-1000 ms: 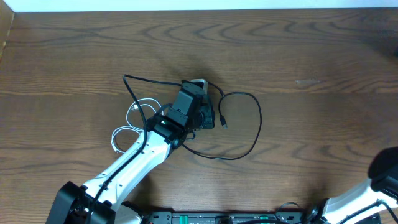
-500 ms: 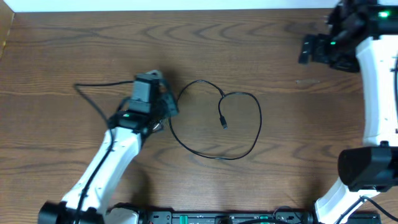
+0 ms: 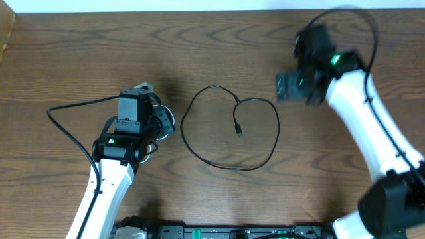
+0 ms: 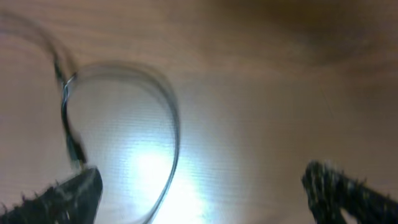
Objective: Untangle cables
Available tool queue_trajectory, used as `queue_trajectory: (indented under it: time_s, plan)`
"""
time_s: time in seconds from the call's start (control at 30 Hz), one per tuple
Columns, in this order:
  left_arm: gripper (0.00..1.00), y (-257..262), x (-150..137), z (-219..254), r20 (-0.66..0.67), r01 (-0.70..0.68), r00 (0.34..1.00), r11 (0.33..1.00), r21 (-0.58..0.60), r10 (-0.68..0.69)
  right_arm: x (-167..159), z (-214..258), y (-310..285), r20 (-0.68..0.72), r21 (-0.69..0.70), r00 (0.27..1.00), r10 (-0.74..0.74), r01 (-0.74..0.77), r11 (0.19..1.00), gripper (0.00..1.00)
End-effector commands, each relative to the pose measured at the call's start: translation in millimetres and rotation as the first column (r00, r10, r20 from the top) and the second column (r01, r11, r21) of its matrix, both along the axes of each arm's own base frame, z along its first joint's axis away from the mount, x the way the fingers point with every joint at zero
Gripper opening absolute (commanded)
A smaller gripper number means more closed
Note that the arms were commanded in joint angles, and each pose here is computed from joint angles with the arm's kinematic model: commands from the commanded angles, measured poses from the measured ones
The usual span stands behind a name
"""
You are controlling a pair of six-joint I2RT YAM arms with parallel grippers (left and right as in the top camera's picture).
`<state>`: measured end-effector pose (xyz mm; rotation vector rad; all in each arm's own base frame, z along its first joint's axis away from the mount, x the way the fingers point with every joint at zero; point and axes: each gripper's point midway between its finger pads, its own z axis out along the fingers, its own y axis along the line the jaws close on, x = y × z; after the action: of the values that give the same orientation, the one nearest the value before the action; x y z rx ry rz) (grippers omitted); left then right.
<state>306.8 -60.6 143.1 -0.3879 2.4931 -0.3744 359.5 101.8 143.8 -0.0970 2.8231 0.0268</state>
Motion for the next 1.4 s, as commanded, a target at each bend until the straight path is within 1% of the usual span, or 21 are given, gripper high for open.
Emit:
queue_trajectory:
  time_s: [0.0, 0.07, 0.1, 0.13, 0.23, 0.3, 0.43, 0.6, 0.73, 0.93, 1.1, 1.23, 1.37]
  plan:
    - [0.28, 6.5, -2.2, 1.8, 0.011, -0.015, 1.0, 1.0, 0.026, 0.014, -29.4, 11.7, 23.1, 0.042, 0.043, 0.998, 0.041, -0.043, 0.998, 0.99]
    - [0.28, 6.8, -4.0, 2.1, 0.005, -0.031, 1.0, 0.999, 0.014, 0.031, -48.5, 9.8, 32.8, 0.019, 0.057, 1.0, 0.014, -0.015, 0.998, 0.99]
    - [0.28, 6.8, -4.8, 1.9, 0.001, -0.036, 0.999, 0.999, 0.011, 0.036, -56.1, 8.6, 34.0, 0.01, 0.053, 1.0, -0.024, 0.024, 0.998, 0.99]
    - [0.28, 7.1, -6.7, 0.9, -0.009, -0.046, 0.999, 0.999, 0.005, 0.046, -66.6, 5.9, 33.8, 0.001, 0.038, 0.995, -0.101, 0.101, 0.994, 0.99]
    - [0.28, 7.7, -12.0, -1.9, -0.033, -0.05, 0.998, 0.999, 0.006, 0.05, -84.9, -3.4, 33.2, -0.017, 0.003, 0.969, -0.247, 0.247, 0.969, 0.99]
    - [0.28, 7.7, -14.7, -3.6, -0.045, -0.048, 0.998, 0.999, 0.006, 0.048, -93.9, -11.2, 36.3, -0.016, -0.005, 0.948, -0.319, 0.319, 0.948, 0.99]
    - [0.27, 8.3, -19.6, -5.7, -0.067, -0.061, 0.996, 0.998, 0.001, 0.061, -112.1, -33.7, 59.1, -0.021, 0.032, 0.915, -0.403, 0.403, 0.915, 0.99]
    - [0.27, 8.5, -20.6, 2.0, -0.041, -0.066, 0.997, 0.998, -0.008, 0.065, -127.2, -55.8, 78.7, -0.028, 0.091, 0.881, -0.473, 0.473, 0.876, 0.99]
    - [0.27, 8.8, -22.8, 10.9, -0.011, -0.065, 0.998, 0.998, -0.014, 0.065, -142.5, -74.5, 84.3, -0.055, 0.117, 0.82, -0.57, 0.572, 0.812, 0.99]
    - [0.27, 9.2, -25.4, 18.9, 0.016, -0.065, 0.998, 0.998, -0.019, 0.065, -150.4, -96.7, 100.9, -0.093, 0.197, 0.796, -0.598, 0.603, 0.773, 0.99]
    - [0.27, 9.9, -30.6, 15.9, -0.006, -0.065, 0.998, 0.998, -0.015, 0.065, -146.6, -102.8, 114.5, -0.122, 0.266, 0.781, -0.613, 0.62, 0.738, 0.99]
    - [0.27, 10.3, -32.8, 14.2, -0.017, -0.065, 0.998, 0.998, -0.012, 0.065, -147.7, -107.6, 124.9, -0.147, 0.279, 0.79, -0.595, 0.611, 0.741, 0.99]
    - [0.27, 10.2, -32.7, 14.2, -0.017, -0.066, 0.998, 0.998, -0.013, 0.065, -152.8, -115.5, 127.9, -0.158, 0.257, 0.796, -0.584, 0.604, 0.754, 0.99]
